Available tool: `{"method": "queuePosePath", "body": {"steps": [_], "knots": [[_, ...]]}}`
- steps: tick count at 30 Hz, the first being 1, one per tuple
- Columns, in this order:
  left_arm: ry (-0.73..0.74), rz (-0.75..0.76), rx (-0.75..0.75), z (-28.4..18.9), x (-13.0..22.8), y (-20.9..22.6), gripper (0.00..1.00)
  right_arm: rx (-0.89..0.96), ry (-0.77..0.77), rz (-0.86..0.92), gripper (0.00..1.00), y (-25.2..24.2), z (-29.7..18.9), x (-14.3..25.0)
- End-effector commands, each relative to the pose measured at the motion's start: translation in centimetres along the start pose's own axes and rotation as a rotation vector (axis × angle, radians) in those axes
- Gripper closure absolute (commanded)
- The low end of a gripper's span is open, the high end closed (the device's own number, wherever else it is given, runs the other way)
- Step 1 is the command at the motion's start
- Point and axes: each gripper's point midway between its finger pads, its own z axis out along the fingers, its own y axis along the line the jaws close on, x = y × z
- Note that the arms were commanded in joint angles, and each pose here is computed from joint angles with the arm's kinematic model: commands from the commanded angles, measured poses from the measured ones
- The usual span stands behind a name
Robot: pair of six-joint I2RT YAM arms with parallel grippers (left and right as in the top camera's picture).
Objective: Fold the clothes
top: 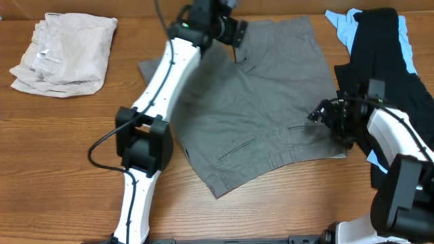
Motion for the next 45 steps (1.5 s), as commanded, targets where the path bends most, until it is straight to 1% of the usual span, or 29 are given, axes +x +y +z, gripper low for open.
{"method": "queuePosePath", "body": {"steps": [1, 6, 9, 15, 18, 20, 22, 27, 28, 29, 31, 32, 34, 37, 38, 39, 42, 45], "knots": [[0.051, 0.036, 0.008, 3.2, 2.7, -2.5, 0.0, -0.082, -0.137, -0.117, 0.0, 4.8, -5.2, -2.0], [0.091, -0.055, 0.035, 5.6, 5.1, -4.5, 0.0, -0.116, -0.216, -0.148, 0.0, 6.1, -8.6, -2.0], [0.102, -0.111, 0.044, 6.3, 5.7, -5.4, 0.0, -0.121, -0.255, -0.159, 0.0, 6.3, -10.0, -1.9], [0.119, -0.182, 0.043, 8.1, 7.3, -5.9, 0.07, -0.128, -0.286, -0.168, 0.0, 6.5, -11.3, -1.7], [0.135, -0.176, 0.052, 8.8, 8.3, -6.4, 0.09, -0.125, -0.283, -0.166, 0.0, 6.5, -11.2, -1.6], [0.134, -0.114, 0.12, 9.4, 8.8, -7.9, 0.11, -0.125, -0.282, -0.166, 0.0, 6.5, -11.2, -1.6], [0.129, -0.041, 0.192, 9.9, 9.3, -9.4, 0.18, -0.125, -0.282, -0.166, 0.0, 6.5, -11.2, -1.6], [0.16, 0.104, 0.219, 10.9, 11.4, -11.2, 0.34, -0.124, -0.281, -0.166, 0.0, 6.5, -11.2, -1.6], [0.171, 0.139, 0.223, 11.1, 11.9, -11.5, 0.39, -0.125, -0.281, -0.166, 0.0, 6.5, -11.2, -1.6], [0.178, 0.163, 0.22, 11.2, 12.3, -11.5, 0.47, -0.125, -0.281, -0.166, 0.0, 6.5, -11.2, -1.6], [0.204, 0.196, 0.188, 11.4, 13.2, -11.3, 0.72, -0.125, -0.282, -0.166, 0.0, 6.5, -11.2, -1.6], [0.217, 0.202, 0.164, 11.5, 13.5, -11.0, 0.8, -0.125, -0.282, -0.166, 0.0, 6.5, -11.2, -1.6], [0.255, 0.209, 0.095, 11.5, 14.4, -9.7, 0.87, -0.125, -0.282, -0.166, 0.0, 6.5, -11.2, -1.6], [0.328, 0.166, -0.046, 11.2, 15.9, -7.0, 0.92, -0.125, -0.282, -0.166, 0.0, 6.5, -11.2, -1.6], [0.367, 0.119, -0.115, 10.8, 16.7, -5.3, 0.94, -0.126, -0.282, -0.167, 0.0, 6.5, -11.2, -1.6], [0.399, 0.083, -0.151, 10.5, 17.5, -4.3, 0.94, -0.126, -0.281, -0.167, 0.0, 6.5, -11.2, -1.6], [0.484, -0.01, -0.197, 9.4, 19.5, -1.9, 0.94, -0.126, -0.281, -0.167, 0.0, 6.5, -11.2, -1.6], [0.6, -0.162, -0.29, 7.4, 22.4, 1.7, 0.93, -0.124, -0.278, -0.166, 0.0, 6.4, -11.1, -1.5]]}}
